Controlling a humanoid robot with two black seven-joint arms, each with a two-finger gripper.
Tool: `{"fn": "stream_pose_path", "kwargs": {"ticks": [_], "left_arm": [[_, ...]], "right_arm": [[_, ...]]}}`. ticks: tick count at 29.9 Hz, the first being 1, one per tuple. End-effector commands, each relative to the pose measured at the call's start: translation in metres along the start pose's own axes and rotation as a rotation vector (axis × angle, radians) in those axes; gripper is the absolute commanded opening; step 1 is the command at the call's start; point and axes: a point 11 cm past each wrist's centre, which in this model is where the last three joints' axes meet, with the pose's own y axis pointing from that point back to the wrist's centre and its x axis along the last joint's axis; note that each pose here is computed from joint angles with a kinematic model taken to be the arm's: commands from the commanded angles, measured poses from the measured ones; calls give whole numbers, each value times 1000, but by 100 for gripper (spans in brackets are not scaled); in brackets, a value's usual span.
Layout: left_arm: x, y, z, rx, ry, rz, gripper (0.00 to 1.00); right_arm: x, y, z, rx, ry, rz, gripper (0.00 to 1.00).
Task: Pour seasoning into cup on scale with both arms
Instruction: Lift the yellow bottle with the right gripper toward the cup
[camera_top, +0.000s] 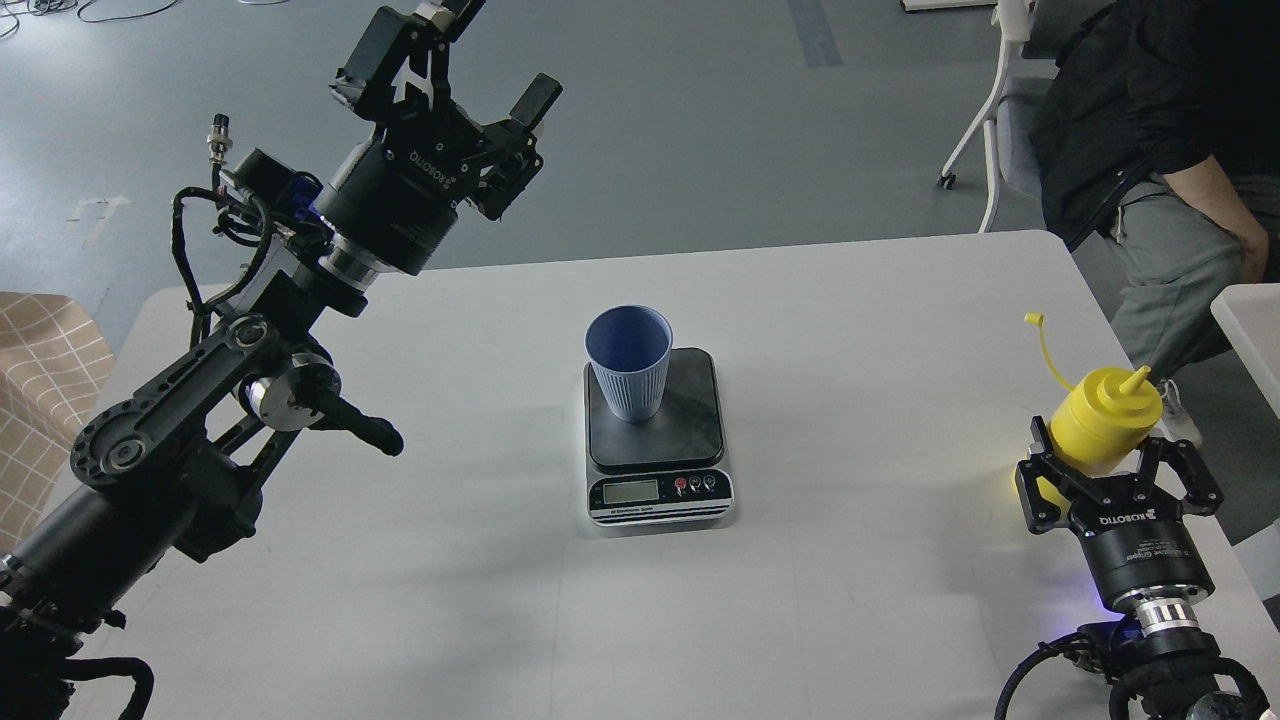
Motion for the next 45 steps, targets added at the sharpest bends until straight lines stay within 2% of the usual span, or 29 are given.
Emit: {"fn": "stream_pose_path", "kwargs": {"ticks": [1, 4, 8, 14, 19, 21, 28, 31, 32, 38, 45], "left_arm": [[1, 1, 0, 2, -3, 1, 98], [1, 2, -1, 4, -1, 3, 98], [1, 2, -1, 5, -2, 2, 98], [0, 1, -1, 1, 2, 3, 98], [1, -1, 1, -8, -1, 7, 98], [1, -2, 3, -14, -4, 7, 98], [5, -4, 10, -38, -8, 21, 98], [6, -4, 12, -45, -10, 24, 98], [6, -5, 15, -56, -10, 22, 98], [8, -6, 22, -75, -16, 26, 98], [9, -7, 24, -85, -16, 31, 98]], "right_arm": [[0, 2, -1, 9, 72, 5, 28], [0, 1, -1, 24, 117, 5, 13], [-1, 0, -2, 27, 150, 0, 4], [-30, -12, -14, 40, 207, -85, 3], [-90, -37, -34, -4, 403, -255, 3], [-126, -60, -35, -31, 546, -347, 3], [-203, -117, -27, -94, 853, -468, 3], [-221, -127, -26, -82, 886, -496, 3], [-238, -139, -26, -61, 924, -511, 4], [-257, -153, -2, -105, 1069, -555, 4], [-257, -159, 29, -159, 1269, -578, 4]]}}
